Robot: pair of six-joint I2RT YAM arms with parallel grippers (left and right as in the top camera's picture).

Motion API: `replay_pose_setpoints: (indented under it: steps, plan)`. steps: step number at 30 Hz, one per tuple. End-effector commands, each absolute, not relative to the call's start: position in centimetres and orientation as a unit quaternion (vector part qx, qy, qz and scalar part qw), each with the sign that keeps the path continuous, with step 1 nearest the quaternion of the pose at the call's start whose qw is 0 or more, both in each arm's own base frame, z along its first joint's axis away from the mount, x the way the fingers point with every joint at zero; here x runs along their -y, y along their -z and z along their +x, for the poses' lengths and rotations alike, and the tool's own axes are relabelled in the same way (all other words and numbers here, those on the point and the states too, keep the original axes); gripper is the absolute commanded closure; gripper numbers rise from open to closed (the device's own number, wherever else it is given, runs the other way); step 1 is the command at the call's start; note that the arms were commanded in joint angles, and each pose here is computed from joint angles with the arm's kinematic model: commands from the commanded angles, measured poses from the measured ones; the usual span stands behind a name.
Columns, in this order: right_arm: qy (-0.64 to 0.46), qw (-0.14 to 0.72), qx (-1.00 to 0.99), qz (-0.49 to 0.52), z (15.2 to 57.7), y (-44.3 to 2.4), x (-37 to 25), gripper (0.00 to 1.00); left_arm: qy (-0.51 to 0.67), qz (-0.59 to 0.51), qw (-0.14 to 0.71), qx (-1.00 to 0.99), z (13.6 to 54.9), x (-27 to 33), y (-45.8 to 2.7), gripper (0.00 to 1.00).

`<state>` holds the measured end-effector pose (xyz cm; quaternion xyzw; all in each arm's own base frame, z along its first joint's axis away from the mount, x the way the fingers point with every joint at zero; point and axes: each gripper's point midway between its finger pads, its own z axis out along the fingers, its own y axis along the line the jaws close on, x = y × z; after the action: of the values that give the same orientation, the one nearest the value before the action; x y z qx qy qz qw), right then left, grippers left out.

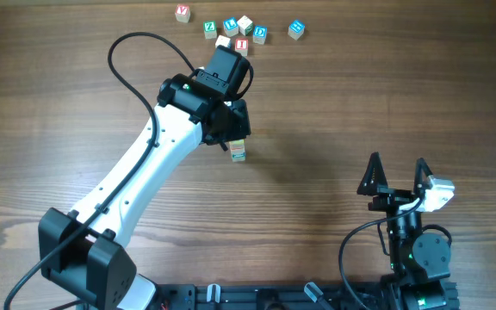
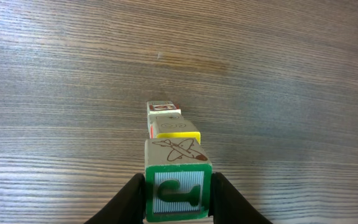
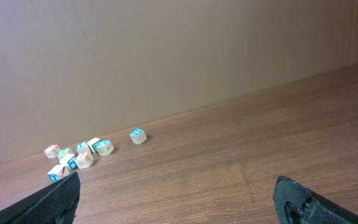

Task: Form a tower
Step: 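Carry the green 'J' block over the stack and lower it on top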

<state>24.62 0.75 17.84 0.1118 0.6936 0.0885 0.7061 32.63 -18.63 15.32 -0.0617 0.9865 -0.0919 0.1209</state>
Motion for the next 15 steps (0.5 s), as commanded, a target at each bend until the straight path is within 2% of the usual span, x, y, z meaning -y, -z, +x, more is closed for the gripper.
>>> replay_pose_setpoints:
  steps: [1,15]
  plan:
    - [-0.077,0.710,-0.691,0.112,24.58,-18.02,-0.41,0.00,0.085,-0.052,0.125,-0.987,32.89,18.83,-15.25,0.69]
    - [-0.077,0.710,-0.691,0.112,24.58,-18.02,-0.41,0.00,0.073,-0.044,0.134,-0.987,32.86,18.99,-15.26,0.68]
